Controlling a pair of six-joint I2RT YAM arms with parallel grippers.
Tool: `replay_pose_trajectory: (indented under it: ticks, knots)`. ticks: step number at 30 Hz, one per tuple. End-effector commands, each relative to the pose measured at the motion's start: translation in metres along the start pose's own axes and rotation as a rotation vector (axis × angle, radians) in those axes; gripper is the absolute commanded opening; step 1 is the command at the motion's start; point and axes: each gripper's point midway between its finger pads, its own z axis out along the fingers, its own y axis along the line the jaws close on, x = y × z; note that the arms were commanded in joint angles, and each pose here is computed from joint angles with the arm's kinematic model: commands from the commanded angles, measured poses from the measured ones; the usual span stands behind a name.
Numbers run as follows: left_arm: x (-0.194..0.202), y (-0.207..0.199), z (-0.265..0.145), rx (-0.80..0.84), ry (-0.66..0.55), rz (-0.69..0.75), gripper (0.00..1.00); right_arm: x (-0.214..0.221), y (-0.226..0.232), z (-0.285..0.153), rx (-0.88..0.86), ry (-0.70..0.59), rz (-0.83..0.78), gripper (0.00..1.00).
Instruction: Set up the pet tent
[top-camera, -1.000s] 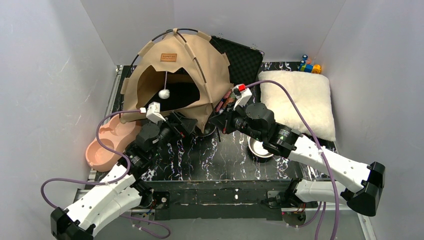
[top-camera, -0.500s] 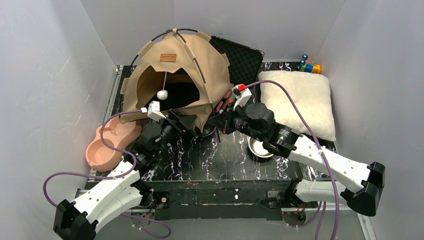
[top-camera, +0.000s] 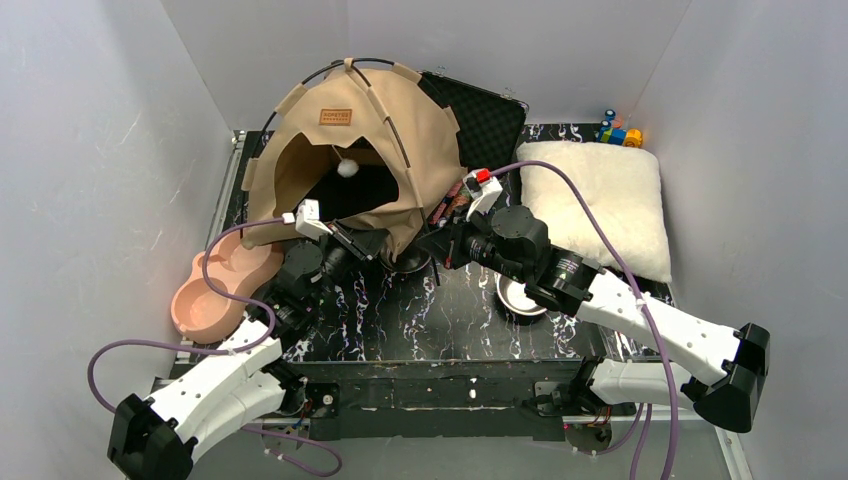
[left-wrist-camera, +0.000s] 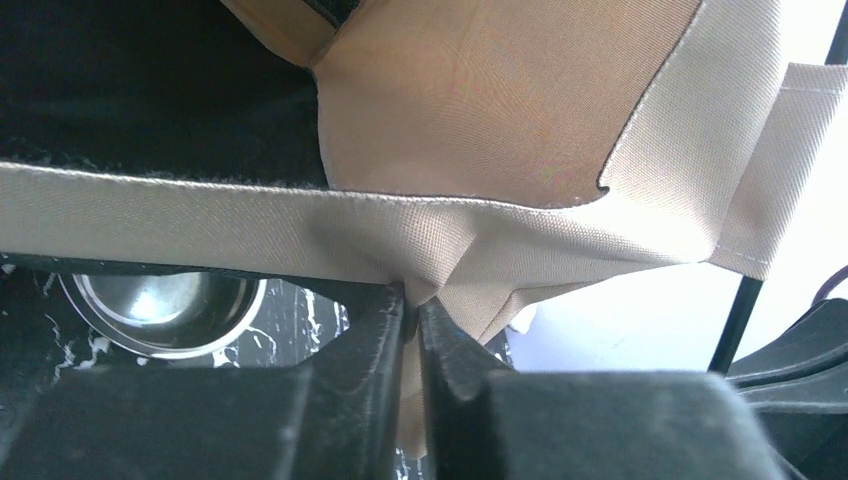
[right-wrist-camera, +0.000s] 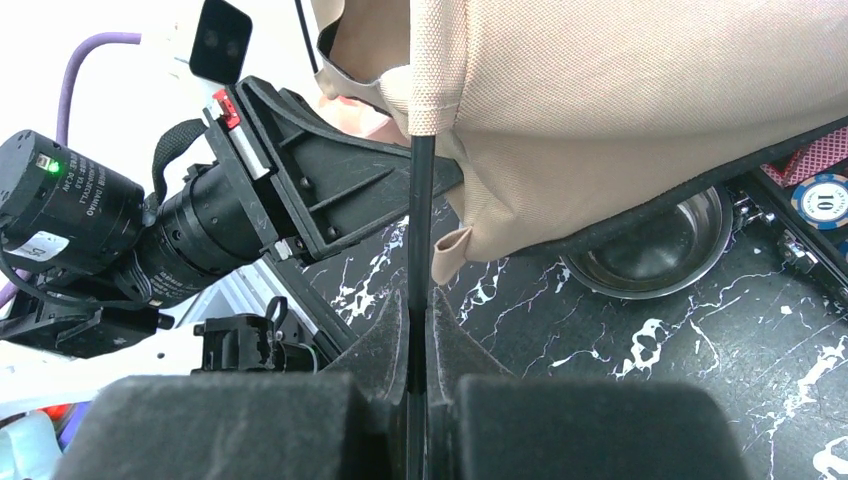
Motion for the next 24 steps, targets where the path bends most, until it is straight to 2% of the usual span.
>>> replay_pose_trajectory:
  ticks: [1,8,14,24]
  knots:
    - [-0.001,0.002,-0.001,-0.001,-0.003,0.014,0.0,-0.04,0.019,0.002,-0.058,-0.153,0.006,0.01]
    - [0.012,0.006,-0.012,0.057,0.03,0.05,0.0,-0.064,0.006,0.015,0.013,-0.291,0.016,0.01]
    - [0.027,0.014,-0.021,0.093,0.067,0.058,0.0,-0.081,0.009,0.031,0.006,-0.392,-0.006,0.01]
    - [0.037,0.032,-0.026,0.059,0.084,0.058,0.0,-0.1,0.01,0.048,-0.024,-0.529,-0.106,0.01]
